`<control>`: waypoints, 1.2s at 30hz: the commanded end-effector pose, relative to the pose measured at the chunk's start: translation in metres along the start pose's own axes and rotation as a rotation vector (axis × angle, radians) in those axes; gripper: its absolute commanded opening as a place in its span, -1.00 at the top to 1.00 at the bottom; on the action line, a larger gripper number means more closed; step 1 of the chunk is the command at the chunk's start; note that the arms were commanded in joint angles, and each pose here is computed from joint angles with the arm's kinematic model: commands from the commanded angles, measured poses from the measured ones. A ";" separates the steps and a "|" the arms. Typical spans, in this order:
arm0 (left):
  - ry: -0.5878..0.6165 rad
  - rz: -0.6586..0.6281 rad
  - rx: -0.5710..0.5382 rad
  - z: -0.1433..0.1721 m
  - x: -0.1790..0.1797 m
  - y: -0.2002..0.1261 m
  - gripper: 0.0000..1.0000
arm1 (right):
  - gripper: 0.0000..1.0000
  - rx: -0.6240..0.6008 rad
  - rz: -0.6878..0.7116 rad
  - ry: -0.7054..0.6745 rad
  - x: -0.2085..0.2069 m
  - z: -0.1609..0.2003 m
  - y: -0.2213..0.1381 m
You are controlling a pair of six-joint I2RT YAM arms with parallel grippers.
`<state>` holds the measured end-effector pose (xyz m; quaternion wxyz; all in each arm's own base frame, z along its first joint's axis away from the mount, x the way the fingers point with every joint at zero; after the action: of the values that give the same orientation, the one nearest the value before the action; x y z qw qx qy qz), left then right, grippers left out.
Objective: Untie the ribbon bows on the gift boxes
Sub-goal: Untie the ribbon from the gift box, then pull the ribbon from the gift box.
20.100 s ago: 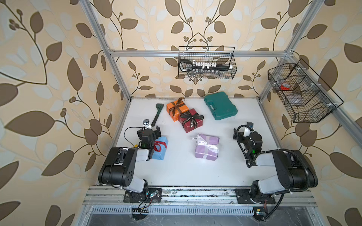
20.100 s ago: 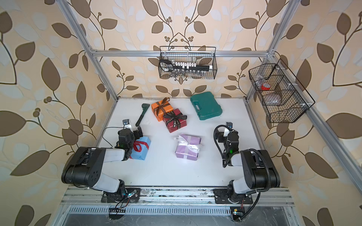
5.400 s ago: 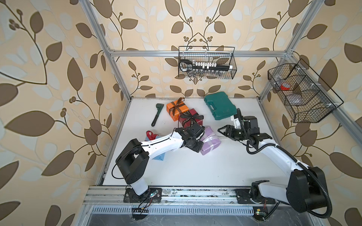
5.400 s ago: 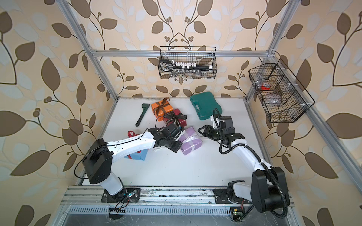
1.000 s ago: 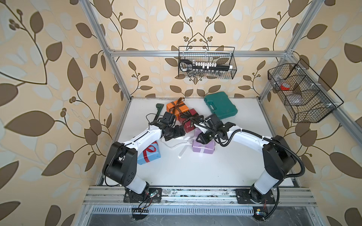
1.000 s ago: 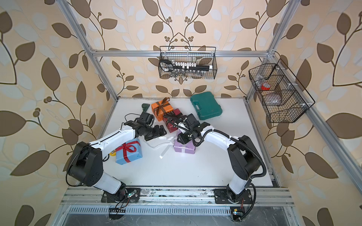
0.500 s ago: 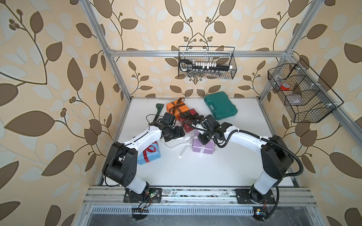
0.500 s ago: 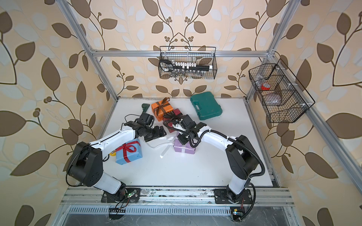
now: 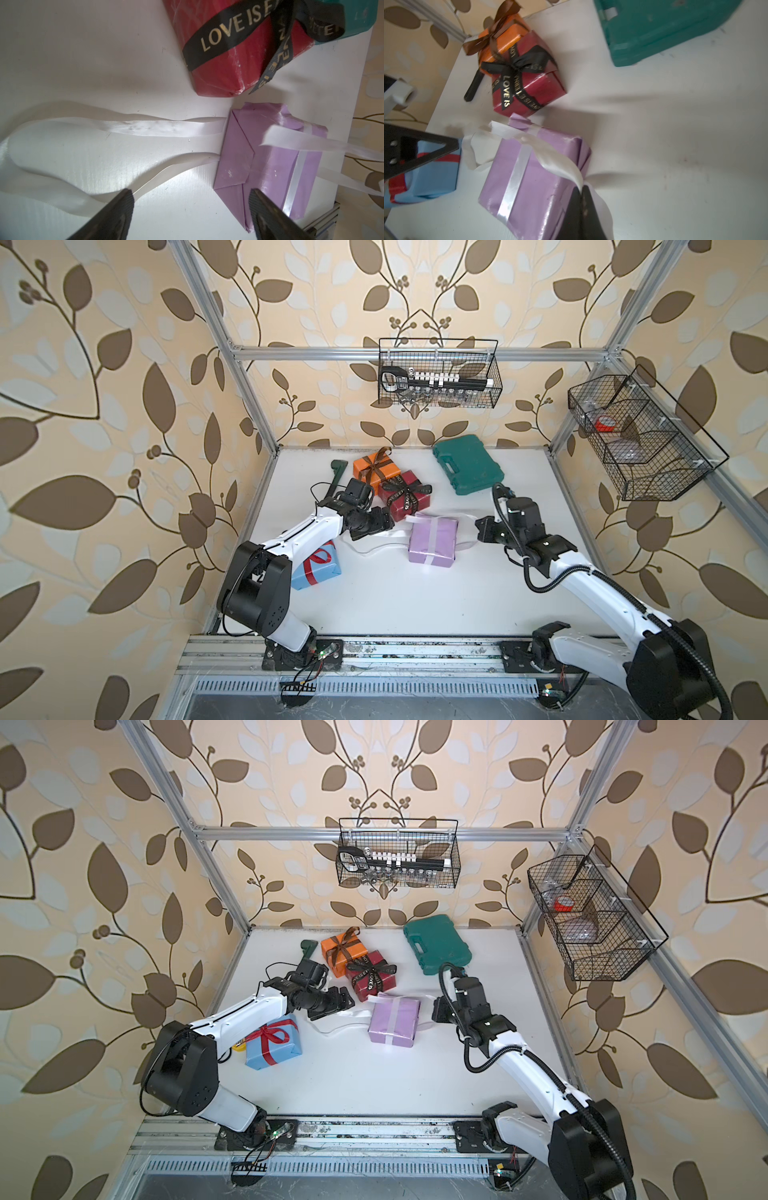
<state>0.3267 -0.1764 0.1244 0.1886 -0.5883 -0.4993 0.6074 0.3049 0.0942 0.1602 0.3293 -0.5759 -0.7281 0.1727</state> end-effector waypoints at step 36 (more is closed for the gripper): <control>0.214 0.289 0.159 0.038 -0.070 0.027 -0.52 | 0.21 0.279 -0.545 0.183 0.114 0.018 0.024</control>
<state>0.3179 -0.2491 0.1270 0.1947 -0.6785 -0.3570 0.6119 0.2951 0.2003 0.1600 0.4944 -0.3400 -0.7883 0.1361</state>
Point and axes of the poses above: each gripper's point midway between its finger pads, its own y axis out along the fingers, its own x axis along the line the jaws close on, z = x × y, the point moved 2 cm from there along -y, back along the fingers, and after that the axes turned 10 degrees about -y, right-handed, at the moved point
